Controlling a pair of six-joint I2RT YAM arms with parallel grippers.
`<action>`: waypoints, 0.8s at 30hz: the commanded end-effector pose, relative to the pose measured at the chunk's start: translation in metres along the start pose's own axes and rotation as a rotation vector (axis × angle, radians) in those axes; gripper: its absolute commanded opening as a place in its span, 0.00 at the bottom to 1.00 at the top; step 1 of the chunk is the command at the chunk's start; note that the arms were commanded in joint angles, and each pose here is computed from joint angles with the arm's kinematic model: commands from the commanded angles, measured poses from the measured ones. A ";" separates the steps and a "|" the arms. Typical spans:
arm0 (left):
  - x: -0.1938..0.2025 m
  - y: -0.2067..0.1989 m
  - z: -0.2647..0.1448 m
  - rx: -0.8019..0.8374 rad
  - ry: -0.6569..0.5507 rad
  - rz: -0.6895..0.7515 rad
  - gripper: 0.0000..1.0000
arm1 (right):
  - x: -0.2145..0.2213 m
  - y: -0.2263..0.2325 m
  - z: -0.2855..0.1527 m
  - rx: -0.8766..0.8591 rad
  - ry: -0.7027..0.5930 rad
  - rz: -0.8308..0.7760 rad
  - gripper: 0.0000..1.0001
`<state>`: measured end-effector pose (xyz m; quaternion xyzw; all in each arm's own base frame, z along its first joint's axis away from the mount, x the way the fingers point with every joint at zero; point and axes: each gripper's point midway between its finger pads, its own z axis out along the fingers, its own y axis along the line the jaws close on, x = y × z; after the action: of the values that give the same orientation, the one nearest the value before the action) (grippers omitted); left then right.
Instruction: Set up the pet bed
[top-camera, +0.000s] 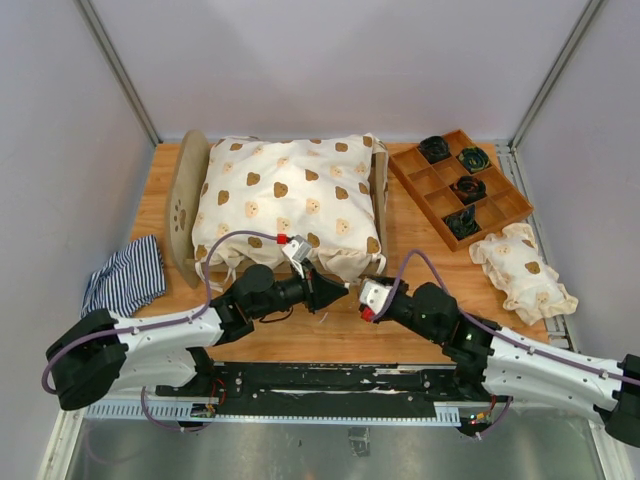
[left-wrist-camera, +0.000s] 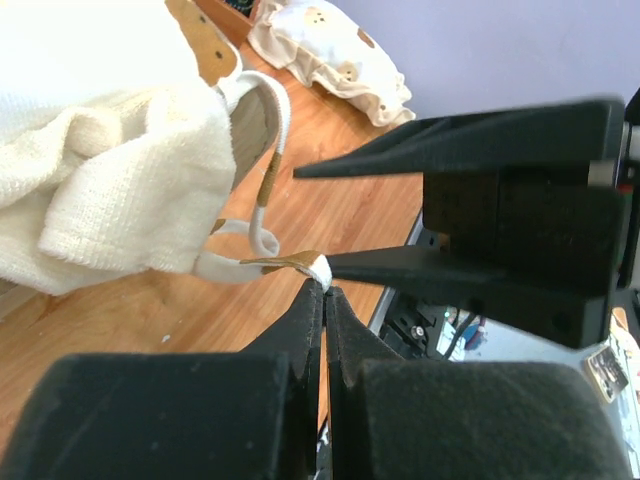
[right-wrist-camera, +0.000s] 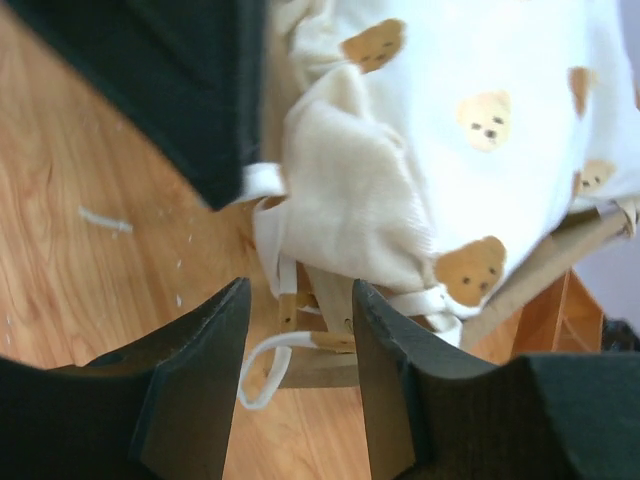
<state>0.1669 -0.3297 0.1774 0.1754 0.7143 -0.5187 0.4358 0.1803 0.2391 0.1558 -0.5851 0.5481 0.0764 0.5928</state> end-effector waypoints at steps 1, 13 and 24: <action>-0.010 -0.008 -0.005 0.033 -0.027 0.003 0.00 | -0.004 -0.016 -0.007 0.194 -0.038 0.426 0.48; -0.009 -0.006 -0.009 0.025 -0.030 -0.005 0.00 | 0.052 0.001 -0.008 0.311 0.102 0.582 0.50; -0.007 -0.004 -0.010 0.019 -0.028 -0.008 0.00 | 0.065 0.004 0.002 0.336 0.169 0.554 0.18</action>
<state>0.1626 -0.3253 0.1876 0.1734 0.7045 -0.5309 0.4379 0.1988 0.2017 0.0899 -0.3370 0.7468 0.0913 0.5661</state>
